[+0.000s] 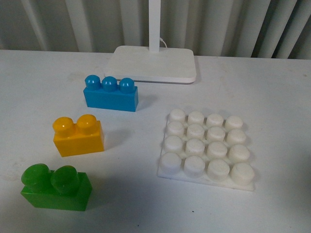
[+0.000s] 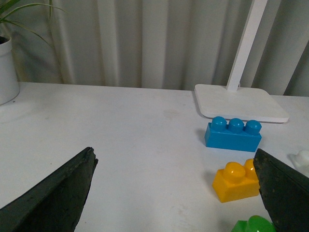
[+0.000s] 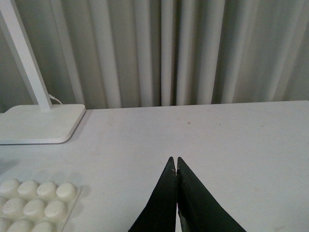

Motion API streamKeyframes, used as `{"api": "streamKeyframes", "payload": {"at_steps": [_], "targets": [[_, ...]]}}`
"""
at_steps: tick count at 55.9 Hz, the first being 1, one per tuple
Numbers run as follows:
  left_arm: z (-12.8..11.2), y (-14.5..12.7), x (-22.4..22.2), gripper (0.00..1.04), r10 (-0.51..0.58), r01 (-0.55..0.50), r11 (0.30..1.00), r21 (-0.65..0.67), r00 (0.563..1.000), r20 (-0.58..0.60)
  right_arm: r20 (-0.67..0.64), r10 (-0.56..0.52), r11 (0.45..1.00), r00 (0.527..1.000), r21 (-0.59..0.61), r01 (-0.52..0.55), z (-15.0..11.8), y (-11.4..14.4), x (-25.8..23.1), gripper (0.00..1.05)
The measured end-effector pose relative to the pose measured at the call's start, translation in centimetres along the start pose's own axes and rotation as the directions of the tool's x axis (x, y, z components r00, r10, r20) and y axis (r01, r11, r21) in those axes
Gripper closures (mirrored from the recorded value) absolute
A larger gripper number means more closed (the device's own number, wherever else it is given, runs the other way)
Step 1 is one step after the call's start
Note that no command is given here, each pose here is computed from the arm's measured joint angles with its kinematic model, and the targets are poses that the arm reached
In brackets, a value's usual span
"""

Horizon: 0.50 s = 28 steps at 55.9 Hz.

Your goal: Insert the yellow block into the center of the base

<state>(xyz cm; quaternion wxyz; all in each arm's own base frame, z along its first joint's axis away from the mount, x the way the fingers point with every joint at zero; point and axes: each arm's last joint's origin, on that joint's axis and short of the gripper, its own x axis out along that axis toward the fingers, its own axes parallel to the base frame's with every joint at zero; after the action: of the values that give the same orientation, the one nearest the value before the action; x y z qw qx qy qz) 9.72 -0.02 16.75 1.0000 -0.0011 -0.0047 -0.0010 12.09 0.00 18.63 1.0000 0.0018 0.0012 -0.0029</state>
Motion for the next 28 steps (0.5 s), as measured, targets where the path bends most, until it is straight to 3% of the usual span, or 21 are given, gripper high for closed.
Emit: {"api": "streamKeyframes", "payload": {"at_steps": [28], "targets": [[0.0, 0.0, 0.0, 0.06, 0.0, 0.0, 1.0, 0.0, 1.0, 0.0, 0.006, 0.008, 1.0, 1.0, -0.001, -0.008, -1.9, 0.0, -1.1, 1.04]]}}
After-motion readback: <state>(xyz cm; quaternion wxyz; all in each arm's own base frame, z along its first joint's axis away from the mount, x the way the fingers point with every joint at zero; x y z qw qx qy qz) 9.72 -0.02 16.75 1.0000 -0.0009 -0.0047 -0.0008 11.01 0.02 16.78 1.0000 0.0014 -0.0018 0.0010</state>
